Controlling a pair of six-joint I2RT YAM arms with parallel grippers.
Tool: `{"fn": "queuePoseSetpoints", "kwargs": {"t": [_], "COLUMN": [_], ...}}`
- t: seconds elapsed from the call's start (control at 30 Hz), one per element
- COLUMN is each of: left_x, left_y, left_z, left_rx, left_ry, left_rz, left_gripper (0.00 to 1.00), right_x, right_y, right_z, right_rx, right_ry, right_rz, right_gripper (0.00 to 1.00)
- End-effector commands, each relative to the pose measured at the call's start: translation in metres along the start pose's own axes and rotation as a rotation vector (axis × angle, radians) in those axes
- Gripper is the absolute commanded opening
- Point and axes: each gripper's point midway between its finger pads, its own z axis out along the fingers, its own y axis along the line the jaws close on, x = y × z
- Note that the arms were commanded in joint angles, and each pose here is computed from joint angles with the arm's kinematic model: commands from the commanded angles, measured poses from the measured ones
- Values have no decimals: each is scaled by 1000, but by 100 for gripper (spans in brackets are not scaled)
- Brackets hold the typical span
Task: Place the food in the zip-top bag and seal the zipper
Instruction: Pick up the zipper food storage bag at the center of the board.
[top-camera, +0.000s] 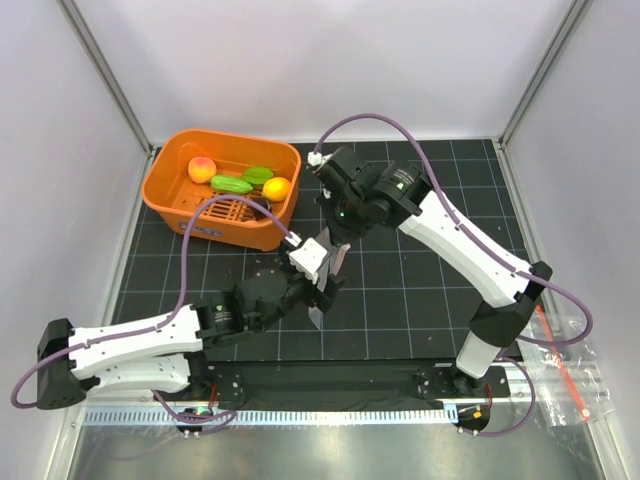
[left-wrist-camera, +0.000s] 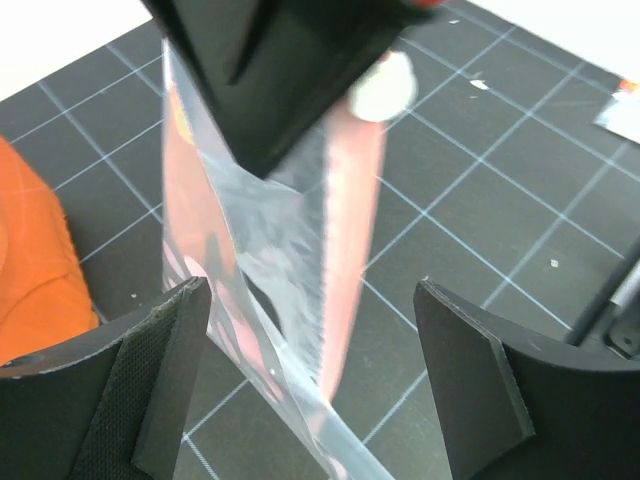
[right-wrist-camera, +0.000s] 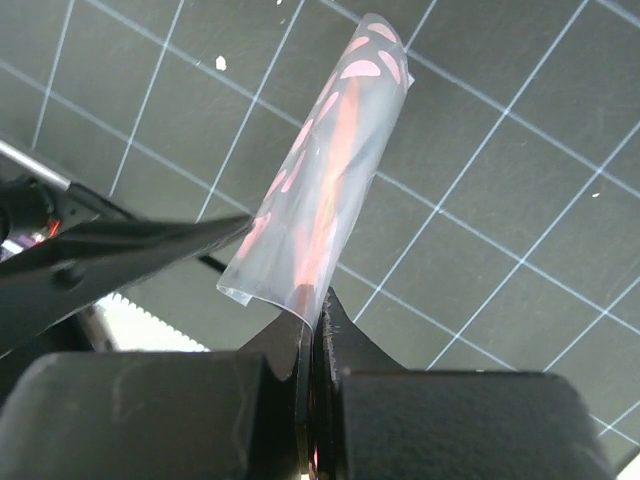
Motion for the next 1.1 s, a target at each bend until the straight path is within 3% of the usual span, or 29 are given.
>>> {"fn": "queuePoseSetpoints", "kwargs": {"t": [0.0, 0.2, 0.53, 0.63, 0.73, 0.97, 1.07], "left_x": [-26, -14, -16, -5, 5, 24, 40], "left_y": [9, 36, 51, 77, 81, 97, 123], "left_z": [9, 14, 0, 2, 15, 36, 47], "left_rx": [-90, -271, -310, -402, -388, -472, -505], "left_ry": [-60, -10, -42, 9, 55, 142, 203], "left_rz": [-4, 47, -3, -49, -89, -30, -123], "left_gripper": [83, 74, 76, 76, 74, 74, 72], "right_x": [14, 21, 33, 33, 36, 39, 39], "right_y": [7, 1, -8, -2, 15, 49, 54], "right_z": [-18, -26, -37, -43, -49, -51, -58], "right_rx": [-75, -69, -71, -117, -225, -431, -479], "right_ry": [26, 18, -7, -33, -36, -39, -58], "right_rz": [-6, -15, -20, -23, -27, -45, -48], "right_gripper": [1, 1, 1, 1, 1, 1, 1]}}
